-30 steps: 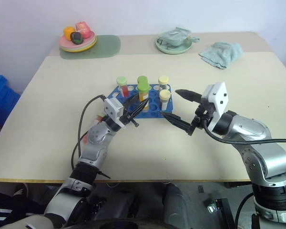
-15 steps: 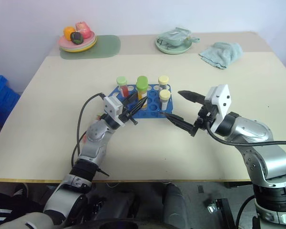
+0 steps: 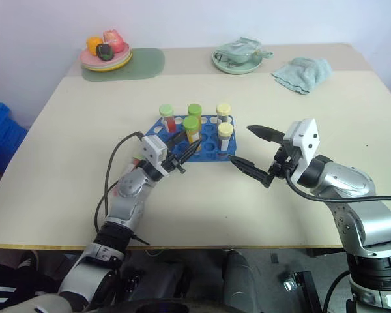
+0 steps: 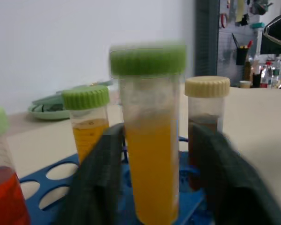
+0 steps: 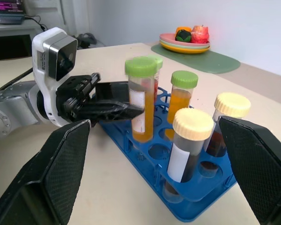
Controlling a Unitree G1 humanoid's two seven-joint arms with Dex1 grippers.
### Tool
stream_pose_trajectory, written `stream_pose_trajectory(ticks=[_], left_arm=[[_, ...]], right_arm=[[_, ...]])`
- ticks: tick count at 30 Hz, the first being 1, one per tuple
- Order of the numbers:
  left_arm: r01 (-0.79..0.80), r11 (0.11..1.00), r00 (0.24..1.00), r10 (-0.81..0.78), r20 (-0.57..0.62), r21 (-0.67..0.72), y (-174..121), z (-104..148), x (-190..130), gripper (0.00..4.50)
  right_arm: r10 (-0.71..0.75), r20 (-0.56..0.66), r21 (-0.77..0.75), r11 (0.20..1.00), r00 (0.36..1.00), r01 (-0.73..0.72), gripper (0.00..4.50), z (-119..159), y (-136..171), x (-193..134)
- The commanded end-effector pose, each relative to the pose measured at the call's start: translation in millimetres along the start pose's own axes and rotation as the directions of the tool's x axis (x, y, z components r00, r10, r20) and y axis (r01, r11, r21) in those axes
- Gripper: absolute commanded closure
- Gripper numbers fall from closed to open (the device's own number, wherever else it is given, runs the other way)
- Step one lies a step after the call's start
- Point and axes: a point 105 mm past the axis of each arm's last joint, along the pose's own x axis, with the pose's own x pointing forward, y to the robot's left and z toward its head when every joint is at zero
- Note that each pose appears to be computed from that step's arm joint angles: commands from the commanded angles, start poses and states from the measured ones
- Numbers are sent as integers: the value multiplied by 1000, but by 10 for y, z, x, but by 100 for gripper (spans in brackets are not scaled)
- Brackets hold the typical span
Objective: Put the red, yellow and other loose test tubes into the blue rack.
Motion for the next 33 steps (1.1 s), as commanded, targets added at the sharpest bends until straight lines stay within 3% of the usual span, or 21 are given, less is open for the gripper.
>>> stream_pose_trajectory(ticks=[1,11,16,23,29,33], left_arm=[[-15,1000,999,14,42,5,42,114,51,15],[-21,999,998,23,60,-34,127,388,-81,7],[6,999,1000,-6,22,-38,115,582,-270,7],[-83,997,995,82,-56,-8,282,717,-490,7],[-130,989,951,145,-273,70,421,828,-774,7],[-171,985,909,155,-386,-9,450,1001,-947,7]], right_arm=[[-7,39,-38,999,999,8,0,104,-20,-23],[-9,48,-39,999,999,11,0,98,-34,6],[-6,52,-38,999,999,8,0,81,-45,18],[0,61,-41,999,998,2,0,77,-62,48],[15,47,-37,999,999,-14,0,96,-76,-1],[43,44,-21,999,998,-43,0,108,-47,-15]])
